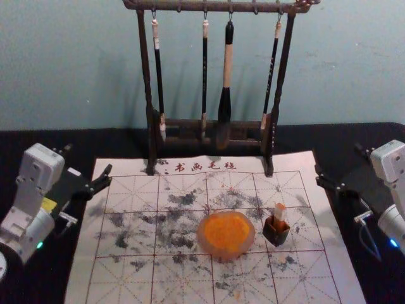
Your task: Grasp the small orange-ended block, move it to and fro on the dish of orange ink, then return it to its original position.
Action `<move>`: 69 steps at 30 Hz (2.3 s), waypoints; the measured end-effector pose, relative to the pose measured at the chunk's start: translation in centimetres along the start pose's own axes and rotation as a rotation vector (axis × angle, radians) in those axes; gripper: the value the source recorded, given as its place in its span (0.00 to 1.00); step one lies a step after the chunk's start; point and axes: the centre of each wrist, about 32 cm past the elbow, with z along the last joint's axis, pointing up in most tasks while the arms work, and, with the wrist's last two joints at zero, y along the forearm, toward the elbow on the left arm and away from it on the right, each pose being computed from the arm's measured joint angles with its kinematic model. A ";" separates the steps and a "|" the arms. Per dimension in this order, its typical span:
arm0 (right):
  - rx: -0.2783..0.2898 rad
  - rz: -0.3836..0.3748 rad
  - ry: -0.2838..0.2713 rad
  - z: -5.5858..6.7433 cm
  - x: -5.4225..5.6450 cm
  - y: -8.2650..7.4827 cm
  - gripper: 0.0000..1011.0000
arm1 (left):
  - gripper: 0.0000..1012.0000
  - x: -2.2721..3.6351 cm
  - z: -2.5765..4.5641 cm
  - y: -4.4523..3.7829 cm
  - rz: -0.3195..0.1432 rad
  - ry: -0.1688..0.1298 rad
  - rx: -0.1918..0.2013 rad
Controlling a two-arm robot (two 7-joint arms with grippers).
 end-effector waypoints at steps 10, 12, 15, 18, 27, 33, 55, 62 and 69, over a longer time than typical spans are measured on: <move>0.006 -0.004 0.006 0.2 0.0 -0.1 0.99 | 0.99 0.00 0.00 0.00 0.000 0.000 0.000; 0.015 0.001 0.024 0.4 0.2 -0.2 0.99 | 0.99 0.00 0.00 0.00 0.000 0.000 0.000; 0.031 0.022 0.068 0.8 0.3 -0.6 0.99 | 0.99 0.00 0.00 0.00 0.000 0.000 0.000; 0.050 0.053 0.118 1.2 0.4 -1.1 0.99 | 0.99 0.00 0.00 0.00 0.000 0.000 0.000; 0.080 0.156 0.232 1.7 -0.1 -2.3 0.99 | 0.99 0.00 0.00 0.00 0.000 0.000 0.000; 0.071 0.238 0.273 1.6 -0.8 -2.7 0.99 | 0.99 0.00 0.00 0.00 0.000 0.000 0.000; -0.045 0.399 0.331 -0.3 -3.1 -2.5 0.99 | 0.99 0.00 0.00 0.00 0.000 0.000 0.000; -0.065 0.404 0.333 -0.5 -3.4 -2.0 0.99 | 0.99 0.00 0.00 0.00 0.000 0.000 0.000; -0.075 0.407 0.337 -0.4 -3.5 -1.8 0.99 | 0.99 0.00 0.00 0.00 0.000 0.000 0.000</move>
